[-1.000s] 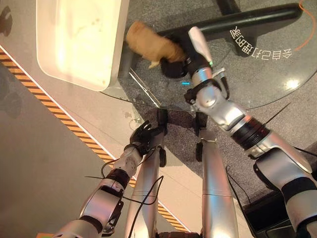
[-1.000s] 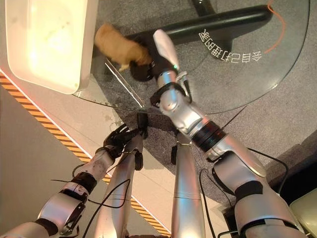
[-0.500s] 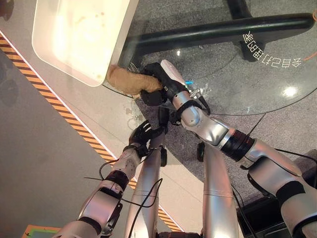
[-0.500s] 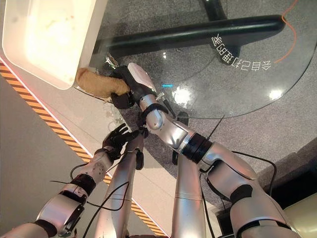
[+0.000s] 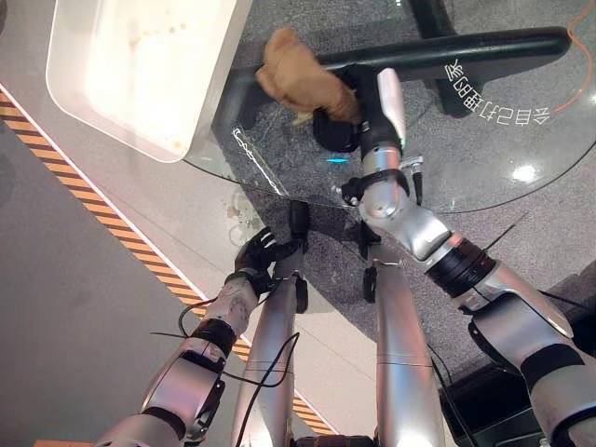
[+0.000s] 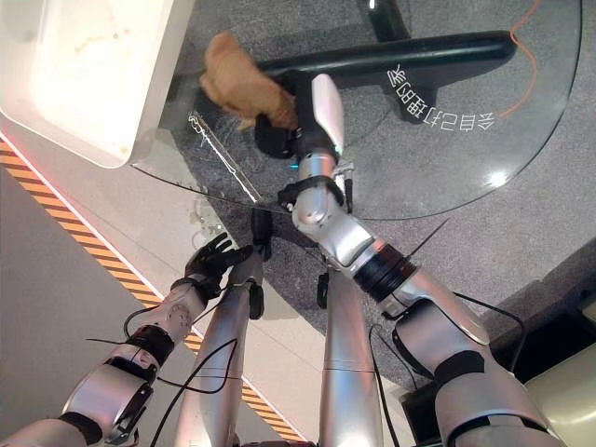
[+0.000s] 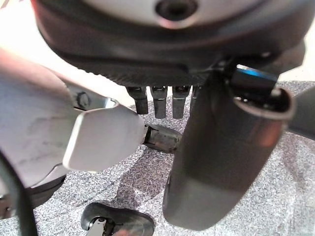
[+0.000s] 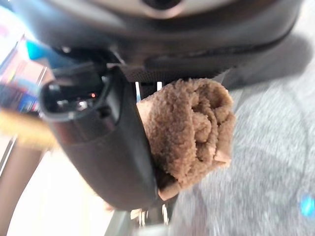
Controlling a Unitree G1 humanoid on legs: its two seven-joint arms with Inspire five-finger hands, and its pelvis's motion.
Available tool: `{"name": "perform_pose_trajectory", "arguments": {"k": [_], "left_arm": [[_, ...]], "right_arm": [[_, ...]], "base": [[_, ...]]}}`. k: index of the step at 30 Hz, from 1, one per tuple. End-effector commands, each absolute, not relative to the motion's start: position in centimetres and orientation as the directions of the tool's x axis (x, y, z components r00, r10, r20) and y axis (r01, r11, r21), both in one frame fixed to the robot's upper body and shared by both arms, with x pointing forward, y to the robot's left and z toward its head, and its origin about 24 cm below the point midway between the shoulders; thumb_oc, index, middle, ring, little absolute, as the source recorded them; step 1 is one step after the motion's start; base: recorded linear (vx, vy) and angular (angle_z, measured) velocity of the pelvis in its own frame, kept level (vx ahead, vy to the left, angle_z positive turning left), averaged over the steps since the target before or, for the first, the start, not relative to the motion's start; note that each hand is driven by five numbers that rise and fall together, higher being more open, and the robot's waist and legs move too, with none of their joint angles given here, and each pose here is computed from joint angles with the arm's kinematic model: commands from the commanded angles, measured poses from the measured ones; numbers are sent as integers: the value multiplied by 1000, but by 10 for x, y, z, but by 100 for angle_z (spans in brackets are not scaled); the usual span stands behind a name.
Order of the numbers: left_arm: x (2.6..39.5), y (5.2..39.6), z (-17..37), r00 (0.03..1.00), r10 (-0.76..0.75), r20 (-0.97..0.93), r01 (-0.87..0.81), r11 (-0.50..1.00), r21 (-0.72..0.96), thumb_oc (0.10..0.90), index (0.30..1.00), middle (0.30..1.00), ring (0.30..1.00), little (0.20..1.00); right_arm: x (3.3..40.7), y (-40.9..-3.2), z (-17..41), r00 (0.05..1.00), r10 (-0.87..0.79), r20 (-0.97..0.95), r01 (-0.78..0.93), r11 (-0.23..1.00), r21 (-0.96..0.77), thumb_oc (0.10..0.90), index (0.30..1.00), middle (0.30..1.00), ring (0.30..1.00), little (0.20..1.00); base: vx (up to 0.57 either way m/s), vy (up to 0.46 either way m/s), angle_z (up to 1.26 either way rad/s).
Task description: Wipe the table with a cloth and put it in the basket.
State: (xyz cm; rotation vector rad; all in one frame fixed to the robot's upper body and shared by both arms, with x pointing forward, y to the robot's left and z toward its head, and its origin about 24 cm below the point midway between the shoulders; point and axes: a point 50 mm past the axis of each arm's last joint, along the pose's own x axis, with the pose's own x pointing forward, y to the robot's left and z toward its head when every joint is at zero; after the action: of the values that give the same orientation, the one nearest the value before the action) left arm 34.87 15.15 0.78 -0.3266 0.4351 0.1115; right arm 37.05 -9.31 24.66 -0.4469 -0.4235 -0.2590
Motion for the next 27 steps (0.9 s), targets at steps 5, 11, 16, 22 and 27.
{"name": "perform_pose_trajectory", "arguments": {"k": [5, 11, 16, 22, 27], "left_arm": [[331, 160, -21, 834, 88, -545, -257, 936, -242, 800, 900, 900, 900, 900], [336, 167, -16, 832, 90, -547, -257, 937, -236, 800, 900, 900, 900, 900], [335, 167, -16, 832, 100, -546, -269, 933, -238, 800, 900, 900, 900, 900], [337, 173, -12, 836, 116, -536, -280, 931, -236, 800, 900, 900, 900, 900], [340, 174, -10, 840, 117, -530, -287, 924, -251, 800, 900, 900, 900, 900]], "right_arm": [[383, -149, 265, 800, -443, 405, 560, 794, -237, 100, 300, 300, 300, 200], [388, -197, 275, 693, -619, 369, 692, 714, -101, 100, 300, 300, 300, 200], [379, -247, 275, 547, -770, 328, 801, 595, 60, 100, 300, 300, 300, 200], [373, -270, 280, 506, -799, 325, 817, 564, 117, 100, 300, 300, 300, 200], [370, -273, 282, 493, -805, 329, 814, 561, 153, 100, 300, 300, 300, 200]], "base": [[4, -3, -1], [13, -35, -8], [12, -13, -8], [-4, -6, -14], [-5, 14, -8]]}}
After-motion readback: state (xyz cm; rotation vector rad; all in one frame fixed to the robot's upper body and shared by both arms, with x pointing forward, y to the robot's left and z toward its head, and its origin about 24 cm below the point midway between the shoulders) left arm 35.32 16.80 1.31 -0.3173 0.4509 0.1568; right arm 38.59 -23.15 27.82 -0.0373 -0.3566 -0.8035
